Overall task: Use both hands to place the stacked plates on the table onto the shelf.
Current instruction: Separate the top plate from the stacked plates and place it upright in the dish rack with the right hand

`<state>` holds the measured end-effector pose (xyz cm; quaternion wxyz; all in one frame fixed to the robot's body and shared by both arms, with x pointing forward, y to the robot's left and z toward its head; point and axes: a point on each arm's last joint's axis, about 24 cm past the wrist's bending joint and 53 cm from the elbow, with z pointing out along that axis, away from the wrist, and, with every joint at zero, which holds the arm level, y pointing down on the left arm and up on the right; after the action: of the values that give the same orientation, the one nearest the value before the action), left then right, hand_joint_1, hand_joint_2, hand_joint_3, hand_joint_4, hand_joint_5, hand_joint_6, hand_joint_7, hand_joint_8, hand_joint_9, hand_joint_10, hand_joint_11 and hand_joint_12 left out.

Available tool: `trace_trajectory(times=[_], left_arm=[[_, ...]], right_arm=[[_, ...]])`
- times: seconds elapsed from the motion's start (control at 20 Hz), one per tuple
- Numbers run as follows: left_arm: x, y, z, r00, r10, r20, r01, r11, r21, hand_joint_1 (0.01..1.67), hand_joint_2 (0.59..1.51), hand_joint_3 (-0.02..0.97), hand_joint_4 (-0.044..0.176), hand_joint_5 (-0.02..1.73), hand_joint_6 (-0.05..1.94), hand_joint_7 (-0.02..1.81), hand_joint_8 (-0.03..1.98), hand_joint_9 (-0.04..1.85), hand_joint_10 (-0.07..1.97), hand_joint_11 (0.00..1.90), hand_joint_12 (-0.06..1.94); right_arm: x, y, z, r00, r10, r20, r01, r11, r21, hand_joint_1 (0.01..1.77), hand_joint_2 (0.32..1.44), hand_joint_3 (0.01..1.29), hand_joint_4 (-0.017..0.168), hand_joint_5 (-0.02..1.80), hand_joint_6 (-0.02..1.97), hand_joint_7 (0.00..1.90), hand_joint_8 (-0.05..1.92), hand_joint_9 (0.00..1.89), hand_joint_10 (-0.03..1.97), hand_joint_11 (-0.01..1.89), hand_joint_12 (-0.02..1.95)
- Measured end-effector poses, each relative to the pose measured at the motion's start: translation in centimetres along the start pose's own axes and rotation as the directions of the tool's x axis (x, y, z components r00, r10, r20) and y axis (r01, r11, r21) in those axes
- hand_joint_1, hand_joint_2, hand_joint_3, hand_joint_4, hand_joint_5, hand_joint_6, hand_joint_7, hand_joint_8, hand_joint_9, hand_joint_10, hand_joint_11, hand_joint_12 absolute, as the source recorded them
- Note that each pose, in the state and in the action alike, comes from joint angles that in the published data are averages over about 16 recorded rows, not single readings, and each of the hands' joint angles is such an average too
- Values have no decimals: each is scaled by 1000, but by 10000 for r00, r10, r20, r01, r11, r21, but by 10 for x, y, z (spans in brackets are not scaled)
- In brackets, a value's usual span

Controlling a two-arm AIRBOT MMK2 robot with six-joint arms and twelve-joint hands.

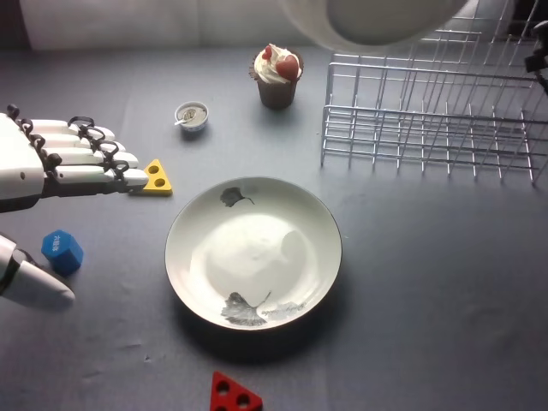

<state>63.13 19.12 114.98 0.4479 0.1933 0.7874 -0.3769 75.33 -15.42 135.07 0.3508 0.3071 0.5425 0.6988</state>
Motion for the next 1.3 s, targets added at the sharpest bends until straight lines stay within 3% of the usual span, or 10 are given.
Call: trace_trajectory(times=[0.3, 0.5, 1.3], left_arm=[[3, -5, 0, 9999, 68, -95, -65, 9997, 247, 129, 968, -4, 0, 31, 12, 43, 12, 25, 10, 25, 8], [7, -13, 2, 9996, 177, -231, -163, 9982, 570, 127, 967, -3, 0, 39, 11, 49, 13, 27, 11, 28, 8], [38, -54, 20, 9941, 506, -960, -301, 9785, 2043, 103, 964, -4, -1, 34, 10, 48, 13, 37, 11, 30, 8]], right_arm=[[-35, -12, -5, 9929, 711, 950, -763, 9957, 523, 1489, 952, 12, -8, 874, 1025, 1054, 618, 1076, 767, 945, 1390], [-50, -17, -8, 9884, 814, 1282, -908, 9934, 695, 1489, 953, 12, -8, 873, 1026, 1060, 616, 1079, 753, 950, 1383], [-66, -31, -19, 9970, -216, 738, 147, 9955, 935, 1489, 954, 12, -8, 873, 1025, 1047, 625, 1074, 770, 947, 1387]])
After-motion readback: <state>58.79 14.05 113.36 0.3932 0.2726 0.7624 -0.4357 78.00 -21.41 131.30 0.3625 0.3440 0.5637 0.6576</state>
